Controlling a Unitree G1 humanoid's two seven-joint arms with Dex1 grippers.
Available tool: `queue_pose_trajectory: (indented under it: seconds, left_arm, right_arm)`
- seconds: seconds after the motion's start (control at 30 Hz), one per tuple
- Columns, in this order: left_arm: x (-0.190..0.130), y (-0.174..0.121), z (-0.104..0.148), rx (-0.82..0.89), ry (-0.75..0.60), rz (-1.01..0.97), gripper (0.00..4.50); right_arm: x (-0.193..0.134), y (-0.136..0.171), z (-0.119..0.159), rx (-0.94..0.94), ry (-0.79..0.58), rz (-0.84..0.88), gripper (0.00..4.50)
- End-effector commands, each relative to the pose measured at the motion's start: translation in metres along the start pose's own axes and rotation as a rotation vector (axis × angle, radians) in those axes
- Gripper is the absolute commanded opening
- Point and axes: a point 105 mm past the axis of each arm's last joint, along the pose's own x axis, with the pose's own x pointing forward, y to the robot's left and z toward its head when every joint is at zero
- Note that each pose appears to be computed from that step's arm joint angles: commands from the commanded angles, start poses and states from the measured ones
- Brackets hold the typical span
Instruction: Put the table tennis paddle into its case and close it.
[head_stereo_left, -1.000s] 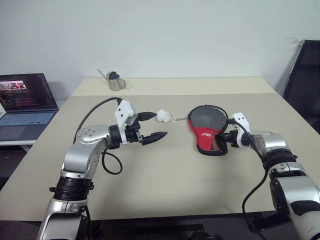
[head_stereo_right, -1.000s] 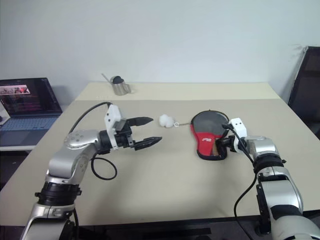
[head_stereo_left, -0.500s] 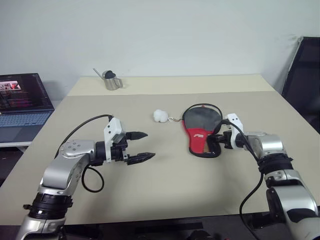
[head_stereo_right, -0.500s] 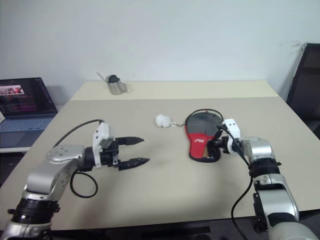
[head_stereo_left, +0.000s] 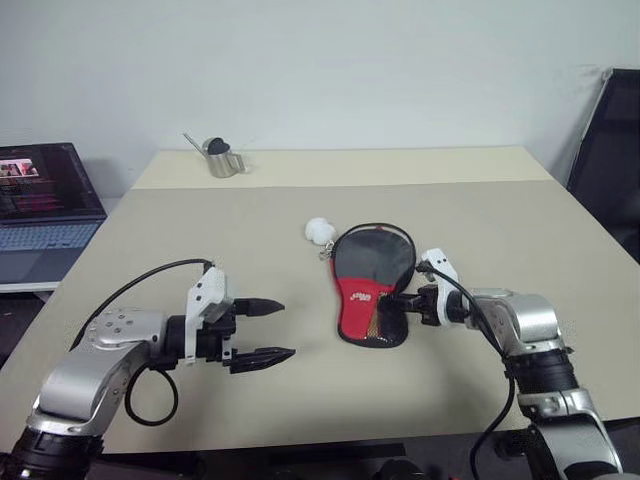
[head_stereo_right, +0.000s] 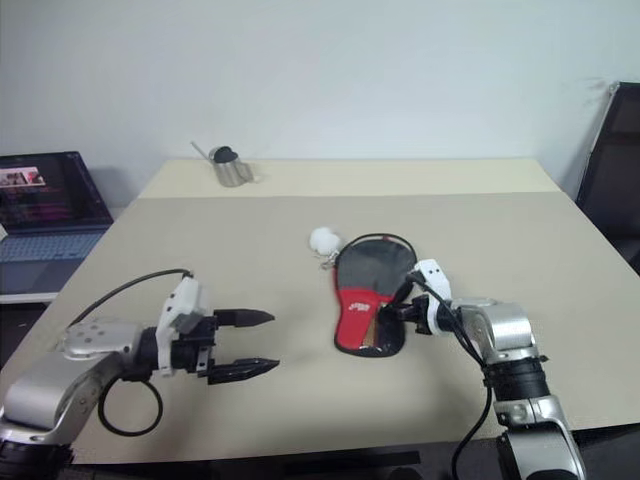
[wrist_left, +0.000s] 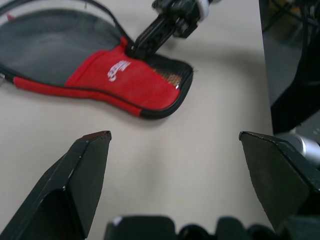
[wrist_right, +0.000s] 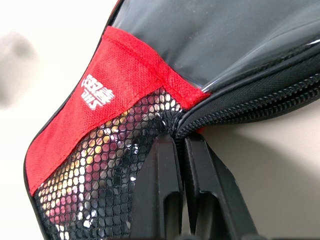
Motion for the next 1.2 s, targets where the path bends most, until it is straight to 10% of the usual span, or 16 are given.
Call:
queue_pose_trajectory:
  seconds: [0.03,1.2]
  left_arm:
    - [-0.005,-0.003,0.013,0.058,-0.018,-0.009,4.5]
    - [0.0,-0.048,0.003,0.101,0.081,-0.278,4.5]
  right_arm:
    - [-0.004,0.025,-0.007,-0.007,0.022,0.083,0.03]
    - [-0.05,0.064,-0.069,0.073,0.159,0.116,0.03]
